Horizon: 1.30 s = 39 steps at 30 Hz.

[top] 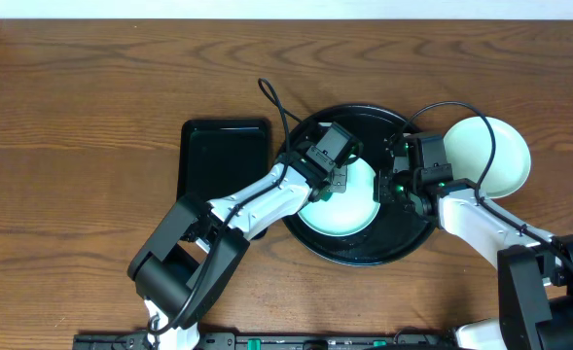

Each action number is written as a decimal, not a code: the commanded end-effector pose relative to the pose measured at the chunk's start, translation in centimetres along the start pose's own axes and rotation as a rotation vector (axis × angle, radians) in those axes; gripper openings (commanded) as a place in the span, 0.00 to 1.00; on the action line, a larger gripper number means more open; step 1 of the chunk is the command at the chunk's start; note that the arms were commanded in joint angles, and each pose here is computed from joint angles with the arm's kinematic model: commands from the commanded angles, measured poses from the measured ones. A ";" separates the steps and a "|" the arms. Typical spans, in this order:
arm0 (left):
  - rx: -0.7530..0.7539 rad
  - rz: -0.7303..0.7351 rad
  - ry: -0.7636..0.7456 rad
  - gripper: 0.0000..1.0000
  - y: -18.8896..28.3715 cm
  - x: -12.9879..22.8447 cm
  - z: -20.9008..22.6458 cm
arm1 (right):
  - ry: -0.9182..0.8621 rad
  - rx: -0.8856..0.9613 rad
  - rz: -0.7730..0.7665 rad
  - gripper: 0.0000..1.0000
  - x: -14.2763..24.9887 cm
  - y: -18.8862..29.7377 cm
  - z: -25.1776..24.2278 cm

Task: Clean dirty plates on tray and stack at the side
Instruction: 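Continue wiping the plate center with the sponge, right gripper holding rim, then move the sponge in the left gripper onto the black rectangular tray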

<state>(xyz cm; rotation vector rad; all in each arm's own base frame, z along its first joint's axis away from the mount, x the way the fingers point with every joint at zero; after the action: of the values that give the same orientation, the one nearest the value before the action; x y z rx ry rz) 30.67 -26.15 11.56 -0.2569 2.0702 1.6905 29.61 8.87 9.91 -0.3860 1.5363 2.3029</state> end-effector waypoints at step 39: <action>0.311 0.165 -0.018 0.08 3.6 0.9 -2.0 | 0.010 -0.010 0.010 0.01 0.2 -0.3 0.2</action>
<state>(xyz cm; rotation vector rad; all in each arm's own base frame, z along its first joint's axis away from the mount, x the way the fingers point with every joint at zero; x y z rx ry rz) 28.43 -26.81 11.69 0.0392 2.3253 1.5471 29.48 8.89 9.81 -0.3819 1.5352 2.3113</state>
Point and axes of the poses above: each gripper's point midway between its finger pads, its own y axis back along the fingers, its own z axis along the line the jaws close on, x = y × z, the point moved 10 cm from there along y, back along the fingers, and after that the axes turned 6 degrees about -y, right-handed, at the moved point
